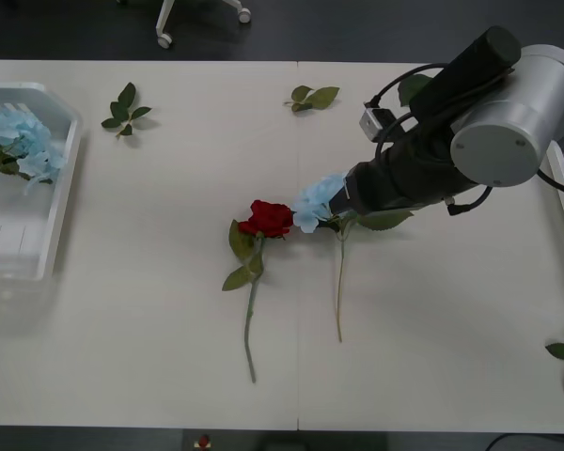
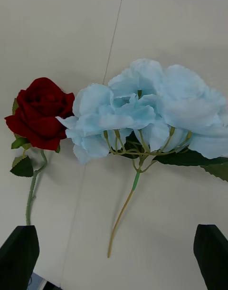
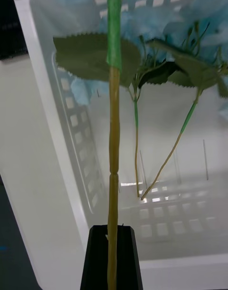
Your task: Put the red flowers into the right box and the blue flowers into the left box
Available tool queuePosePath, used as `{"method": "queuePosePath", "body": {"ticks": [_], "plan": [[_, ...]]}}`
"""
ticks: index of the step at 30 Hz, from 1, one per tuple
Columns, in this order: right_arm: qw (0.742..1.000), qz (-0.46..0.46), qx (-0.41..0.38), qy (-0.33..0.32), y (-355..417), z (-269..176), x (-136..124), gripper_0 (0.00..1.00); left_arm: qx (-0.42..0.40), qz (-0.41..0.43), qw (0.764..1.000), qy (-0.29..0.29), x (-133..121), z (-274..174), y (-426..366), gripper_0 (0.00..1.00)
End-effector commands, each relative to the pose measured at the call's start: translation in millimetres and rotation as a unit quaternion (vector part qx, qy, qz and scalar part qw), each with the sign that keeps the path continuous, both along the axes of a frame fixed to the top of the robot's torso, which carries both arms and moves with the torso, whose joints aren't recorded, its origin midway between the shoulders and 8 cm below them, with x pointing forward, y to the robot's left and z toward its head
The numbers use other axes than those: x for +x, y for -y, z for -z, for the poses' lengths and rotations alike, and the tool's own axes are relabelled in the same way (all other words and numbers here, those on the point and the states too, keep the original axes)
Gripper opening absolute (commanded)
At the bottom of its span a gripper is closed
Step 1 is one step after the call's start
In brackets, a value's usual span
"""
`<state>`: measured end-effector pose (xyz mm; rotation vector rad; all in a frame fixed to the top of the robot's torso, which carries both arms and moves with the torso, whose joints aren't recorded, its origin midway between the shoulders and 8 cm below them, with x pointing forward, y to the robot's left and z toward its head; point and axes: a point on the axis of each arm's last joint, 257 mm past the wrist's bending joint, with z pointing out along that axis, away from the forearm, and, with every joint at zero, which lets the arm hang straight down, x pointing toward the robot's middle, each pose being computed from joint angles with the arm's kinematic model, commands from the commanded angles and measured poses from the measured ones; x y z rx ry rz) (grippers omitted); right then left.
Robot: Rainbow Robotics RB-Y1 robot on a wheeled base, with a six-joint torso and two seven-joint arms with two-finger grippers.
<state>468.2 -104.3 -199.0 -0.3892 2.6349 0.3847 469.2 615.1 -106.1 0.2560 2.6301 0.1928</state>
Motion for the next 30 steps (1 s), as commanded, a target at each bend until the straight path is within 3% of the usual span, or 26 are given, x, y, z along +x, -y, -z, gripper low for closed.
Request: {"method": "queuePosePath", "body": {"ticks": [1,9,17,23,24,26,28,30], "plan": [[1.000,0.006,0.003,0.004,-8,-1,5,0.94,0.034,-0.003,0.999,-0.011,-9,3,-18,0.00],[1.000,0.007,-0.018,-0.007,-7,33,4,0.92,0.047,0.001,0.998,-0.034,-5,41,-11,0.00],[1.000,0.021,-0.018,-0.007,-8,56,19,0.92,0.067,0.019,0.997,-0.039,6,72,-3,0.00],[1.000,0.022,-0.020,0.001,-10,74,27,0.91,0.082,0.019,0.996,-0.040,9,77,-6,0.00],[0.999,0.024,-0.021,0.000,-8,77,27,0.91,0.081,0.019,0.996,-0.040,9,77,-6,0.07],[0.999,0.024,-0.023,0.000,-8,81,28,0.92,0.079,0.020,0.996,-0.039,9,77,-5,0.62],[0.999,0.024,-0.025,0.003,-8,84,30,0.91,0.079,0.020,0.996,-0.034,11,75,-5,1.00],[0.999,0.025,-0.023,0.003,-9,88,31,0.91,0.077,0.023,0.996,-0.026,15,71,-3,1.00]]}}
